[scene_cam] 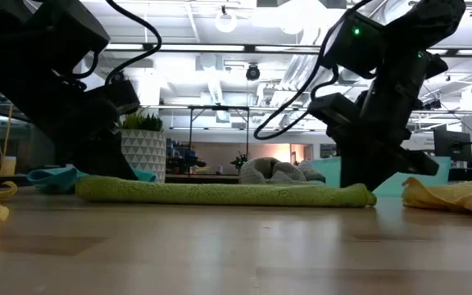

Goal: Fold microfiber towels
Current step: Fold the green microfiber cloth

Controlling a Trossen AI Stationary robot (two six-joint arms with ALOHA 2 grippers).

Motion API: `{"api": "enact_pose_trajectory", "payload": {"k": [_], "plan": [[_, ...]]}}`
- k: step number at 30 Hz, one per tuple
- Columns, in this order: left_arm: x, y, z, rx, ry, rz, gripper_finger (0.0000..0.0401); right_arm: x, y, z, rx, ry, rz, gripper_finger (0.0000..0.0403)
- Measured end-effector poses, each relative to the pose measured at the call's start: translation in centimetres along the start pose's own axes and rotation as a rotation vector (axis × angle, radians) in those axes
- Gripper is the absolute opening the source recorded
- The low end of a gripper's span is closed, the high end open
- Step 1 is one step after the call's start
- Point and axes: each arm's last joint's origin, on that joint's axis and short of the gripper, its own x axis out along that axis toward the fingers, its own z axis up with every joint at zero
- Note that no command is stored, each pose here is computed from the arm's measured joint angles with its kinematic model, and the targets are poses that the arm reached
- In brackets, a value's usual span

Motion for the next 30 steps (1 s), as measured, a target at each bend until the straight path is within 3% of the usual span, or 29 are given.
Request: {"api": "enact_pose_trajectory", "payload": {"k": [3,6,12,17,25,30], "plan": [[0.0,-0.1,0.2,0.026,-0.015,-0.010,0.0000,-0.7,-0.5,-0.2,-0.072,0.018,-0.048,0.0010],[0.2,-0.4,1.1,0.062,-0.027,-0.044,0.0000,-2.3,-1.6,-0.3,-0.104,0.049,-0.138,0.0012],[-0.2,-2.0,4.4,0.236,-0.055,-0.093,0.0000,-6.1,-2.7,0.0,-0.139,0.042,-0.173,0.0002],[-1.9,-2.5,6.0,0.333,-0.016,-0.047,0.0000,-8.2,-2.9,0.2,-0.080,0.012,-0.124,0.0001],[-2.0,-2.5,3.7,0.374,0.181,-0.039,0.0000,-9.8,0.2,0.2,-0.073,-0.036,-0.023,0.0000],[-0.4,-3.6,2.8,0.368,0.184,-0.094,0.0000,-9.5,2.7,0.5,-0.072,-0.068,0.098,0.0000]]}}
